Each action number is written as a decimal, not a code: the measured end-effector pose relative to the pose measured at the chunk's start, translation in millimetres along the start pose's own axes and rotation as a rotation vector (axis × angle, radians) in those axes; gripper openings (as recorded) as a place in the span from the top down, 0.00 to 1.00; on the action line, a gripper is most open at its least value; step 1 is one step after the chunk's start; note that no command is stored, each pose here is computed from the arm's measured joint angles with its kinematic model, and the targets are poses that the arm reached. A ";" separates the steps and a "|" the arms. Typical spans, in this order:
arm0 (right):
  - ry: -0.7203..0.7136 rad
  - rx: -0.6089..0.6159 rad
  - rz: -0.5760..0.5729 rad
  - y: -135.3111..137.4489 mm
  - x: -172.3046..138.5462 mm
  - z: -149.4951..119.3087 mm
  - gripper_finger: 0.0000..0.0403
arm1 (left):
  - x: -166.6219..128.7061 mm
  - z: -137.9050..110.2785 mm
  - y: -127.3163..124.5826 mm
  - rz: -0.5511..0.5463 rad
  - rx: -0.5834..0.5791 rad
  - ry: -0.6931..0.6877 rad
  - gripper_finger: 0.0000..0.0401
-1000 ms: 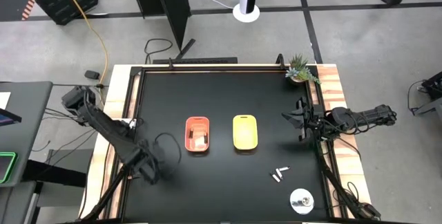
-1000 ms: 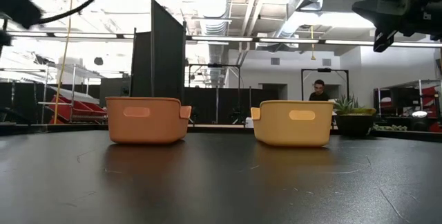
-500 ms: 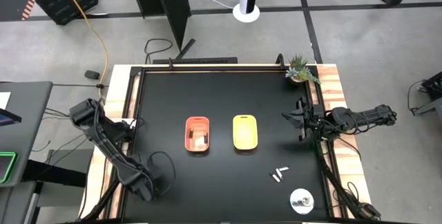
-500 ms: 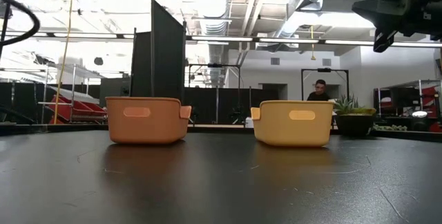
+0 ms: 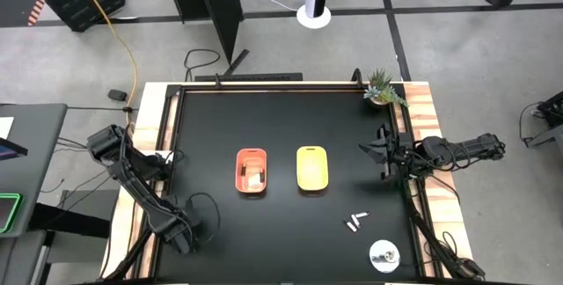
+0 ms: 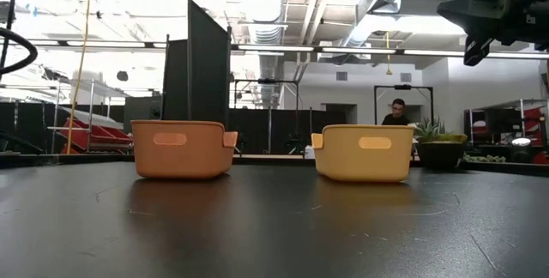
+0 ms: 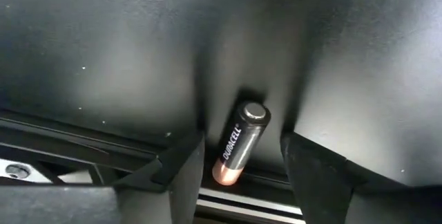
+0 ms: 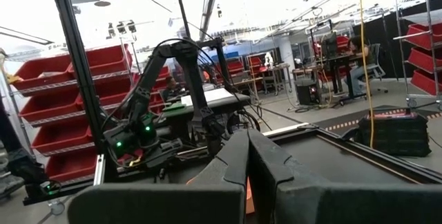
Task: Sort batteries
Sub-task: Put the black battery into the orange bin, then put the top silver battery into the yellow bin
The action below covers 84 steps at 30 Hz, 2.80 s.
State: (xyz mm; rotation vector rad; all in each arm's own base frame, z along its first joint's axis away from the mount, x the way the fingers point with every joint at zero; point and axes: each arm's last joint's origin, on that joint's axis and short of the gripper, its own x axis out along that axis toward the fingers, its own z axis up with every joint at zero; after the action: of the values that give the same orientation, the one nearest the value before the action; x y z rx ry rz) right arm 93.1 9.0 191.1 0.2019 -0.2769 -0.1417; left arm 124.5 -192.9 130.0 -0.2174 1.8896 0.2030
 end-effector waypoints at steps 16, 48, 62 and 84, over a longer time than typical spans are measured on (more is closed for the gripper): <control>0.000 -0.001 0.000 0.0 0.0 0.0 0.93 | 0.0 6.3 1.6 0.002 0.002 -0.037 0.91; 0.000 -0.001 0.000 0.0 0.0 0.0 0.93 | -81.7 71.7 6.0 0.123 0.143 -0.523 0.91; 0.000 -0.002 0.000 0.0 0.0 0.0 0.93 | -146.8 125.0 67.7 0.266 0.057 -0.939 0.91; 0.014 0.053 0.027 2.4 0.6 6.4 0.93 | -162.1 146.7 106.1 0.245 -0.061 -0.988 0.52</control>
State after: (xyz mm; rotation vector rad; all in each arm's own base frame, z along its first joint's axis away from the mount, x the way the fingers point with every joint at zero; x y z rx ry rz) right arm 92.2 10.0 197.8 0.2516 -0.2700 -0.1061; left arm 283.7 -45.9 240.0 0.0791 0.9202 0.4405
